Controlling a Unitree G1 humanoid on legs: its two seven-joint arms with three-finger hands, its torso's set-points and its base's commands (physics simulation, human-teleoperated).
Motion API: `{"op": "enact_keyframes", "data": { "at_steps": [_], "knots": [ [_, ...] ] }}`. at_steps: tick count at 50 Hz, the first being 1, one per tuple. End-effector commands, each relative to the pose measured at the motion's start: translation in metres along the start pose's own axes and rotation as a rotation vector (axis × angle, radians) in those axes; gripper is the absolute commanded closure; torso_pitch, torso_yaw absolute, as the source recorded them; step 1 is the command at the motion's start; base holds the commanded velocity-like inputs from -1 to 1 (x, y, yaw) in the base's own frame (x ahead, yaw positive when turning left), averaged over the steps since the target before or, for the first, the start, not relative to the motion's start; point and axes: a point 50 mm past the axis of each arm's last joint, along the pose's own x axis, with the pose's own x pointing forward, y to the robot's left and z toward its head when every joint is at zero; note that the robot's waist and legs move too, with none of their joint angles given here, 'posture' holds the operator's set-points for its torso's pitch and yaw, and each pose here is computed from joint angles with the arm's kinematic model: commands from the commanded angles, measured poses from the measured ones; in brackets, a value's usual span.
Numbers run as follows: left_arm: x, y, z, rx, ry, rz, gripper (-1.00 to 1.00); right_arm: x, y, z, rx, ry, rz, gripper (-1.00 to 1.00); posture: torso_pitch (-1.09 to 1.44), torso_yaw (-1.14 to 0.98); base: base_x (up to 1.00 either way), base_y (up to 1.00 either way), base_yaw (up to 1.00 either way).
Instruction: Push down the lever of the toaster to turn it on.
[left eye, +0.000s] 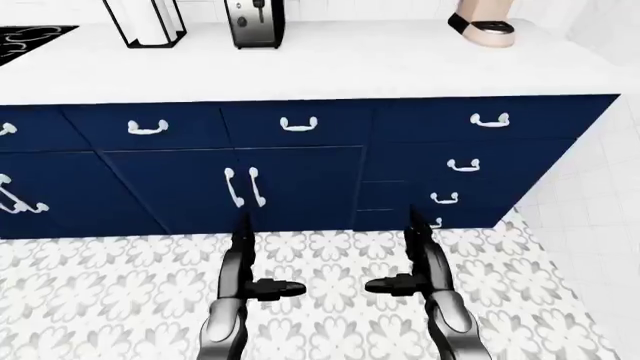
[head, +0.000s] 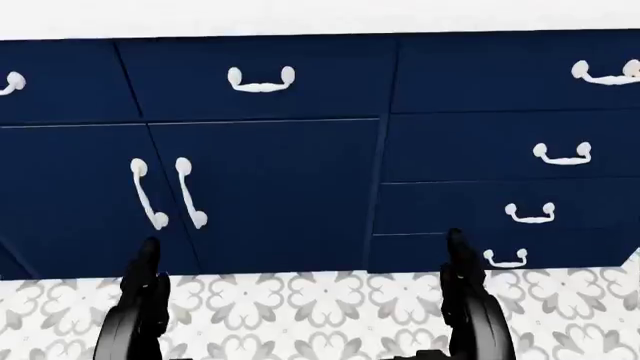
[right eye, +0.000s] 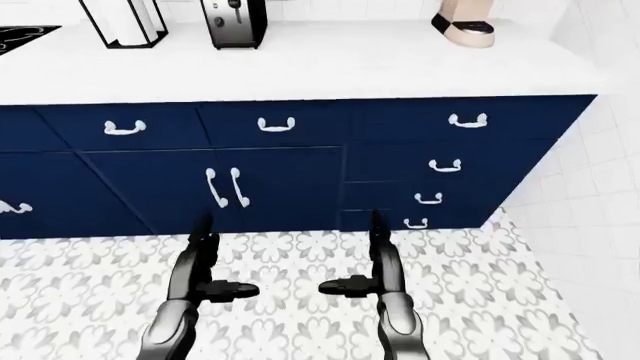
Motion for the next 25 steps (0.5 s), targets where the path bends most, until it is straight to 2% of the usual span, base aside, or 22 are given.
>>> {"op": "enact_keyframes", "data": {
  "at_steps": [1,6,25],
  "knots": [
    [0.0042,-0.0014,0.0329,0.0,-0.17,-0.012,-1.0,0.0103,-0.0057,0.03,0.065,-0.159,0.002,-1.0,0.0,0.0,0.0,0.0,0.0],
    [0.0041,-0.0012,0.0327,0.002,-0.171,-0.014,-1.0,0.0152,-0.0065,0.0231,0.052,-0.154,-0.002,-1.0,0.0,0.0,0.0,0.0,0.0],
    [0.0037,-0.002,0.0322,0.009,-0.168,-0.015,-1.0,0.0064,-0.0019,0.0273,0.024,-0.152,0.001,-1.0,0.0,0.0,0.0,0.05,0.0]
  ]
}}
